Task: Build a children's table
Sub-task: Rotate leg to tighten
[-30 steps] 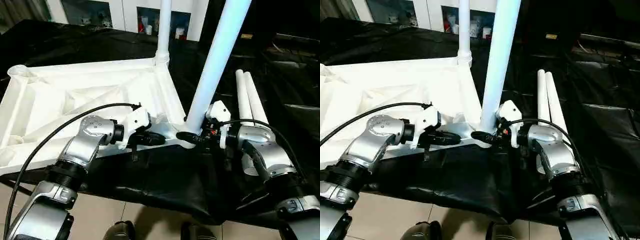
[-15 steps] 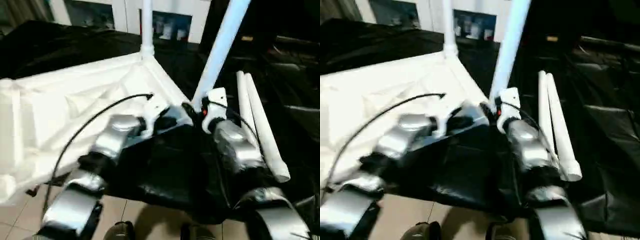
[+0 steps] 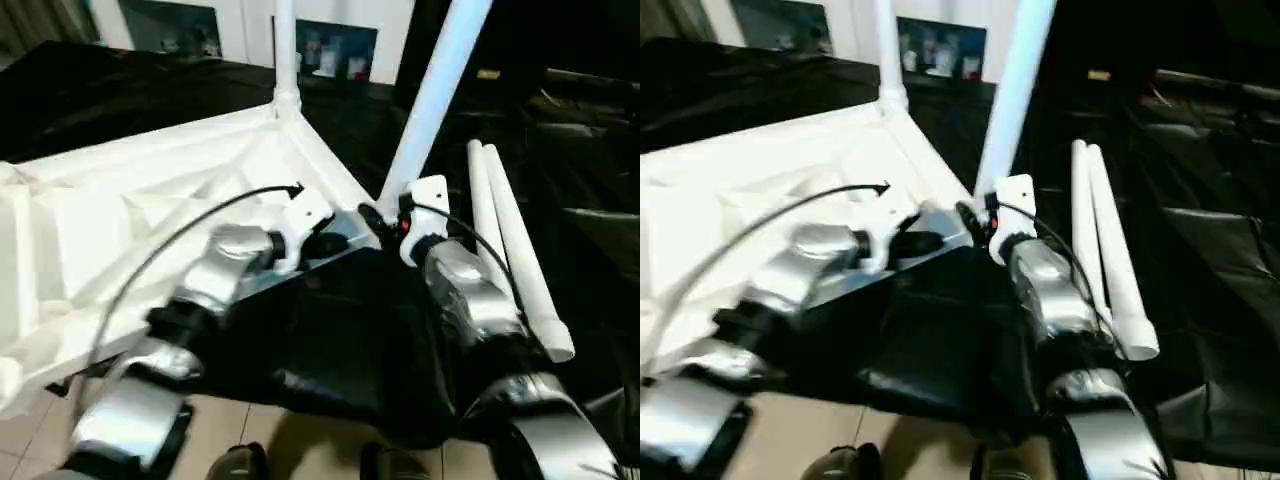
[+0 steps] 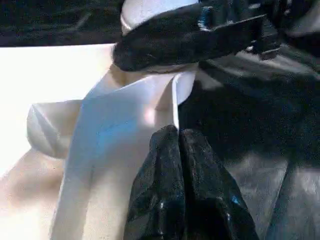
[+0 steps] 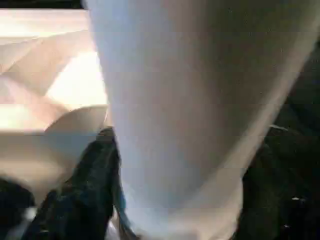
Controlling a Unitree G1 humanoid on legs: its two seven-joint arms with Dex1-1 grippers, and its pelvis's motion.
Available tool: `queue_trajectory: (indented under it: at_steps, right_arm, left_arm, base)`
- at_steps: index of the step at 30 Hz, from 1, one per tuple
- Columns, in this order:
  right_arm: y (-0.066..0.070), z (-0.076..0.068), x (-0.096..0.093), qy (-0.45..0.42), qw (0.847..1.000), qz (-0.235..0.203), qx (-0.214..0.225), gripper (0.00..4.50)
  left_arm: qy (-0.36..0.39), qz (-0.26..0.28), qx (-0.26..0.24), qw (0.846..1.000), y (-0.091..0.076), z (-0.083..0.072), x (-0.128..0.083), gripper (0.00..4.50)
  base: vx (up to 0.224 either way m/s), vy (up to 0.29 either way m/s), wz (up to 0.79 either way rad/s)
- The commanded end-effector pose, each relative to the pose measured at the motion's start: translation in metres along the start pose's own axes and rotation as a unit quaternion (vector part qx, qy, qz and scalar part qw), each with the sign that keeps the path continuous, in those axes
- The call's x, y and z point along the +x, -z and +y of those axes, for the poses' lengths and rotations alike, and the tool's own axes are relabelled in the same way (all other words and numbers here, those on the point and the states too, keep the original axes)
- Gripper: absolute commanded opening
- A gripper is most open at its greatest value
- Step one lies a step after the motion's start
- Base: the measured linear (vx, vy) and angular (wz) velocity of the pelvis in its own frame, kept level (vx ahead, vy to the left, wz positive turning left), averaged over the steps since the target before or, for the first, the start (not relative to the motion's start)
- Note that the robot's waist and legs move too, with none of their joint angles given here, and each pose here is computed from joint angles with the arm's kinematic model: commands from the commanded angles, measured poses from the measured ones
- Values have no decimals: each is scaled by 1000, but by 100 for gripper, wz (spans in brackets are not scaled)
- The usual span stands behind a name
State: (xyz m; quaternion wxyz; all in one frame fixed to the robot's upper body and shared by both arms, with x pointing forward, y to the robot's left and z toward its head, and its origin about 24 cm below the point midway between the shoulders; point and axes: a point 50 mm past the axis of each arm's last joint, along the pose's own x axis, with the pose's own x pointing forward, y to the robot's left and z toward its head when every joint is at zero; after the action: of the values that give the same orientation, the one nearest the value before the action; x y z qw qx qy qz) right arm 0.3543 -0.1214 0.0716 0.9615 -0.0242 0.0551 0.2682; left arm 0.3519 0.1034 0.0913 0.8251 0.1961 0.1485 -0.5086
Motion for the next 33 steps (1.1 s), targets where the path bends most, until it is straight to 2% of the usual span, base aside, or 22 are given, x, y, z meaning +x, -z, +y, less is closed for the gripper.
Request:
queue_trajectory:
  at_steps: [1,5,6,10,11,13,15,18,22,24,28,29,30,33]
  right_arm:
    - [-3,-2,-5,-23,1000,-1,-12,374]
    - [-8,-7,-17,-94,995,13,-37,406]
    - [-8,-7,-17,-94,995,13,-37,417]
    - [-11,-13,-31,-139,988,20,-58,417]
    - [-12,-14,-32,-139,988,21,-60,425]
    - [-12,-15,-33,-138,988,21,-61,425]
    - [-12,-15,-33,-140,988,22,-63,425]
    - [-13,-12,-33,-148,987,24,-63,425]
    - [-14,-12,-33,-150,986,24,-64,425]
    - [-15,-12,-33,-154,986,21,-65,425]
    - [-12,-11,-35,-174,982,26,-69,425]
    - [-10,-10,-36,-183,979,37,-79,425]
    - [-7,-10,-36,-192,976,50,-90,425]
    - [-6,-10,-36,-193,975,54,-92,425]
  left_arm:
    - [23,61,-9,998,25,-5,-4,0]
    - [62,82,16,995,29,-7,-16,0]
    - [62,82,16,995,29,-7,-16,0]
    - [28,89,22,995,27,-1,-20,0]
    - [28,91,4,995,28,0,-20,42]
    - [20,90,-16,996,26,1,-19,53]
    - [12,91,-3,996,26,1,-19,58]
    - [15,100,17,995,28,0,-20,98]
    - [21,102,12,994,30,-1,-22,98]
    - [20,95,6,995,28,0,-24,68]
    - [26,80,-2,996,25,0,-24,53]
    - [35,74,2,997,25,-1,-24,42]
    - [68,62,28,995,24,-7,-25,32]
    - [85,61,38,994,24,-10,-27,16]
  base:
    - [0,0,0]
    - [0,0,0]
    - [0,0,0]
    - [0,0,0]
    - [0,0,0]
    - [0,0,0]
    - [0,0,0]
    - [0,0,0]
    - [0,0,0]
    - [0,0,0]
    - [0,0,0]
    - [0,0,0]
    - [0,0,0]
    - [0,0,0]
